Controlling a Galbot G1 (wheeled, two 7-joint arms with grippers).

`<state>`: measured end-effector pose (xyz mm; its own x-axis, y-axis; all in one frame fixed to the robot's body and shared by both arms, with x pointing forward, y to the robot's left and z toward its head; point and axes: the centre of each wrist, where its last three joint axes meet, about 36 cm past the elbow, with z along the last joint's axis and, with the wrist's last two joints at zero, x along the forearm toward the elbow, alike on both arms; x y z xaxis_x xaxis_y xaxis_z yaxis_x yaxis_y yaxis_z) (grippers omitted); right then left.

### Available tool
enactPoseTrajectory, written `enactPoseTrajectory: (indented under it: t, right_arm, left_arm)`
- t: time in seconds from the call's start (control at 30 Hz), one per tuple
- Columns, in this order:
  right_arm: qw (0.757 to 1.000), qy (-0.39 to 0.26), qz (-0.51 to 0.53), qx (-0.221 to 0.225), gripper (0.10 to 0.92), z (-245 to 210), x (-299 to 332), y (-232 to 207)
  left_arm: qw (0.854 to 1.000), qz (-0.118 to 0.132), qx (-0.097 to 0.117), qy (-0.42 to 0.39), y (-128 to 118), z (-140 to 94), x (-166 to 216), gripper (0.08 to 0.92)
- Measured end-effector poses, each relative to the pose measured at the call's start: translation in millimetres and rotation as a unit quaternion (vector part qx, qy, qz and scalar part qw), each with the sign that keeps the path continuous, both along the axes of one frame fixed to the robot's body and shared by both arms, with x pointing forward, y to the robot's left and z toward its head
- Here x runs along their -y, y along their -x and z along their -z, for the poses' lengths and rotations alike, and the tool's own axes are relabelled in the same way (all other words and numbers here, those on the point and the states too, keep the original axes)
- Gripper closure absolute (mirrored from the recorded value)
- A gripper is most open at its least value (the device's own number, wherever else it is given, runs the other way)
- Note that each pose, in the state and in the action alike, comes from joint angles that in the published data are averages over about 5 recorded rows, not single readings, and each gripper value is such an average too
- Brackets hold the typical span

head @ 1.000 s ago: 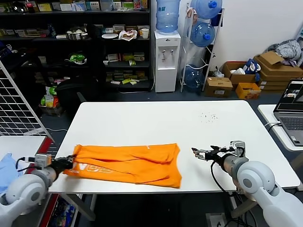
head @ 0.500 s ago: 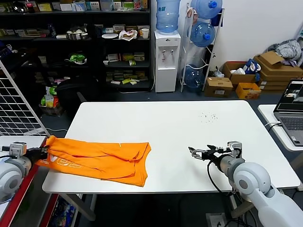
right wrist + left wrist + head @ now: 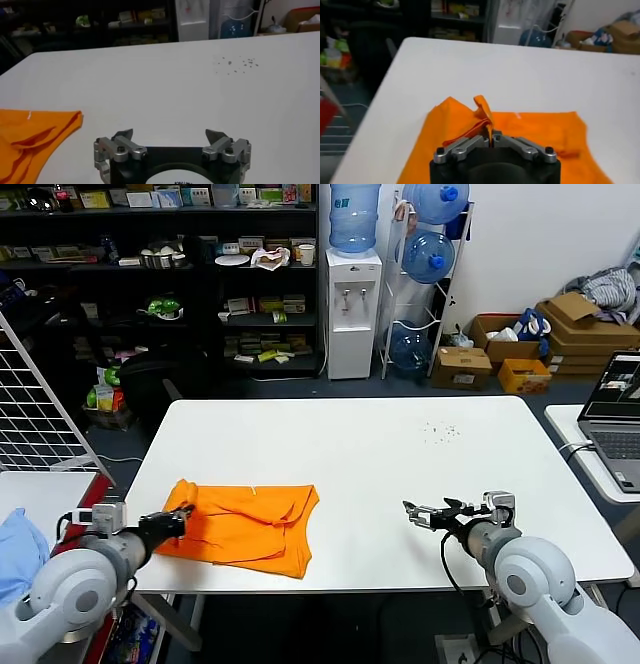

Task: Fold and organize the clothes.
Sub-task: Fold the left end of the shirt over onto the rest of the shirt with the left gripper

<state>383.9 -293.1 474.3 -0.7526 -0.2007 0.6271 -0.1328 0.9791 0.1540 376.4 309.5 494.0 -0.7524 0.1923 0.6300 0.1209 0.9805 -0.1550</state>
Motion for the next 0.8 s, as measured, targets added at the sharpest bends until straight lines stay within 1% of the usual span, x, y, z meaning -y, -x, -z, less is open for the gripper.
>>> enactPoseTrajectory:
  t: [0.3,0.57,0.8]
  right_arm:
    - [1.000,0.002,0.009,-0.004,0.101,2.1,-2.1,0.6]
    - [1.000,0.002,0.013,-0.006,0.101,3.9,-2.0,-1.6]
    - [1.000,0.001,0.015,-0.008,0.101,6.2,-2.8,-1.9]
  left_arm:
    - [0.998,0.022,-0.001,0.051,-7.3,1.8,45.4,0.887]
    - [0.996,0.050,-0.011,0.071,0.3,2.4,79.1,0.887]
    - [0.995,0.062,-0.017,0.080,1.1,5.6,99.0,0.887]
